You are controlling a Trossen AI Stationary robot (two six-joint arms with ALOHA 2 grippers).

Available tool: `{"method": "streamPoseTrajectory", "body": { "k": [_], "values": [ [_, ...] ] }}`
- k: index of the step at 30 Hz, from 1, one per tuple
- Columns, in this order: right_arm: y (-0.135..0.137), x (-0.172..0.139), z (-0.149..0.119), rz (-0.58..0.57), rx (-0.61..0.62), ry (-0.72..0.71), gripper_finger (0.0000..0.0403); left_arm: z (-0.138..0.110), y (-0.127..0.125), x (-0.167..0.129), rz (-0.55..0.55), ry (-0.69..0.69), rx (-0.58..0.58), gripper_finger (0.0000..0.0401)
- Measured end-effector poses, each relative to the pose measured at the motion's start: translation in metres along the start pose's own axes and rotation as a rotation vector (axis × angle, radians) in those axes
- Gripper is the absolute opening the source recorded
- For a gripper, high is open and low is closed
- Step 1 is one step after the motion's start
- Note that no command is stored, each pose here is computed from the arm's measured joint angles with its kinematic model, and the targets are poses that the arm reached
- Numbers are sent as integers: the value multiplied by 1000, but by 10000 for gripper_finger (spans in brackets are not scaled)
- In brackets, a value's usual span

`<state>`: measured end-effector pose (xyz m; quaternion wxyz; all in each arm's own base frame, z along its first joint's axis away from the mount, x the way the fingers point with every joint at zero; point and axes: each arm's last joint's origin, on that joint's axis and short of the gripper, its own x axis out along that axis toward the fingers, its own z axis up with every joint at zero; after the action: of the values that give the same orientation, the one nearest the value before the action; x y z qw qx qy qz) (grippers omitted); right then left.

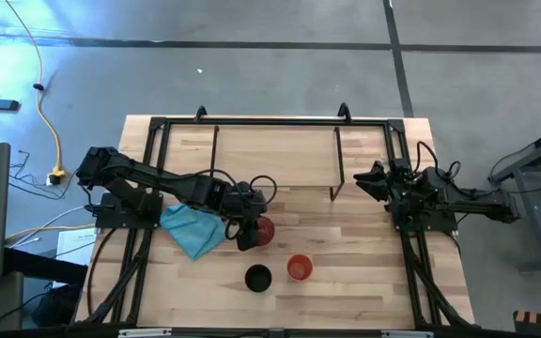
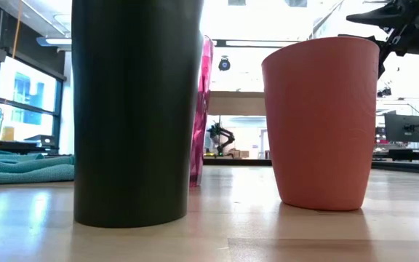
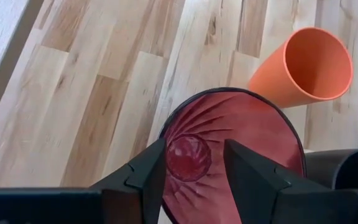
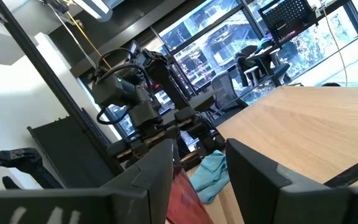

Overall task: Stack small to large cups/mugs on shelf
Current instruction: Put the red cup on the shelf

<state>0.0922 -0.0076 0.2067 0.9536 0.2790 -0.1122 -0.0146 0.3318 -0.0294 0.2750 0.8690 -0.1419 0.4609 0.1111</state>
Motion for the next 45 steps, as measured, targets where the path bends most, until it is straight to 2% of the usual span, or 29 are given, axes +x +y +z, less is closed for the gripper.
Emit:
{"method": "streamPoseTrajectory", "body": {
  "k": [6,10,18,23,30,39,42,45],
  "values": [
    [0,0,0,0,0,0,142,8,-2,-12,-1,-30,12,149],
    [0,0,0,-2,0,2,142,12,-1,-23,68,-15,53,149],
    [0,0,0,-2,0,3,142,-2,7,-23,153,137,88,149],
    [0,0,0,-2,0,2,142,0,5,-22,130,118,67,149],
    [0,0,0,-2,0,3,142,-4,3,-9,39,102,25,149],
    [0,0,0,-2,0,3,142,-15,7,6,64,112,-25,148],
    [0,0,0,-2,0,3,142,-17,8,7,73,119,-44,120],
    [0,0,0,-3,0,3,142,-17,8,7,95,105,-52,45]
  ]
}}
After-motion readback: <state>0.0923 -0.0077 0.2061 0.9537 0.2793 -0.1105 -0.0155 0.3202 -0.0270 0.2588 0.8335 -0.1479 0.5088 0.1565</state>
